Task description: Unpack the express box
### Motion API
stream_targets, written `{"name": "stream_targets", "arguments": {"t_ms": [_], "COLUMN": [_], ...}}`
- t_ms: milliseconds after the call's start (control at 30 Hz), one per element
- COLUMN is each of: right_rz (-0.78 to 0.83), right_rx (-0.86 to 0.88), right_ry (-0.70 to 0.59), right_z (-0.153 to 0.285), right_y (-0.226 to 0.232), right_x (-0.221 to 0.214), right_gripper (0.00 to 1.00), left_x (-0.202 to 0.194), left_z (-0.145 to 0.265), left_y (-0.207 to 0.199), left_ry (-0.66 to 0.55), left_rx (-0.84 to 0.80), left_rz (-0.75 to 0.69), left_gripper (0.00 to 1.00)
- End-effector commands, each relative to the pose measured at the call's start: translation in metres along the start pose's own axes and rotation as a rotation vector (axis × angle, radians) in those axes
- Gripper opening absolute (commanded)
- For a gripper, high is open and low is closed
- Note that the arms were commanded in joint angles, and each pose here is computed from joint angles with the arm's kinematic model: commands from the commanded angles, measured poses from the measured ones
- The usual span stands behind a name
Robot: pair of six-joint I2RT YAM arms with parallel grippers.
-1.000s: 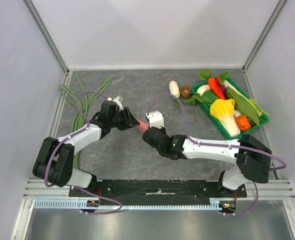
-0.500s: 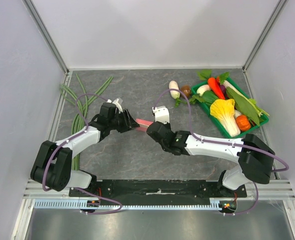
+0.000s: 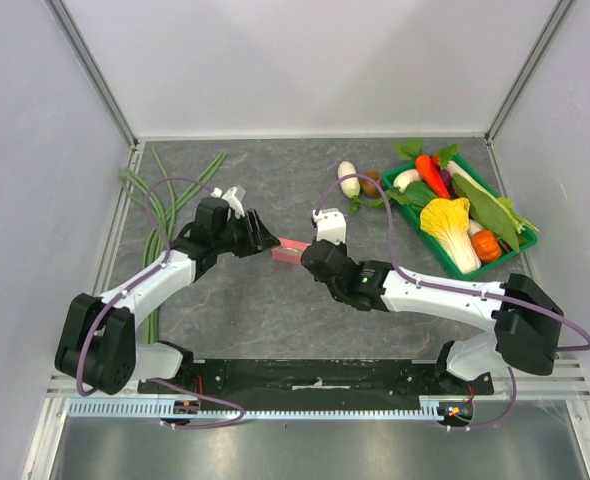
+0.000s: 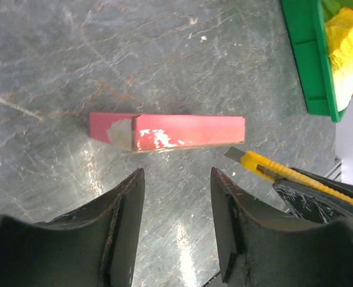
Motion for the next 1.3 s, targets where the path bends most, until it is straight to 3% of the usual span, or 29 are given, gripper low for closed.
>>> {"name": "stream_targets", "arguments": {"t_ms": [0,367,633,767,1267], "right_rz": [-0.04,-0.085,-0.124,-0.141,-0.196], "right_rx": [0.002,0.011,0.017,0.035,0.082], "right_ry": [-0.036,-0.053,-0.043,-0.039,-0.02], "right_z": [0.002,-0.02,-0.029,-0.033,-0.041], "right_y": [-0.003,-0.013,-0.03,-0.033,-0.04], "right_x": [0.01,0.017,0.015,0.015,0.013], "right_gripper": [0.0,0.0,0.0,0.0,0.0], "left_x": [0.035,0.074,0.049,0.033,0.017], "left_z": [0.014,-0.016,-0.058,-0.061,-0.079], "left_y": [-0.031,-0.061,-0.053,-0.045,-0.032], "left_ry": [-0.086,-0.016,0.176,0.188,0.204], "left_rx": [-0.12,-0.252,-0.314,-0.285,-0.165], "left_rz": [-0.222,-0.553,-0.661,-0.774,-0.983], "left_gripper": [0.56,0.77,0.79,0.81,0.83]}}
Point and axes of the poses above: each gripper's point midway between its finger pads, its own z axis back along the fingers, its own y axis along the line the jaws close on, x = y × z, the point moved 8 cm from there along z, back along the fingers, and after that the axes turned 5 degrees about -z, right-handed, at the moved point
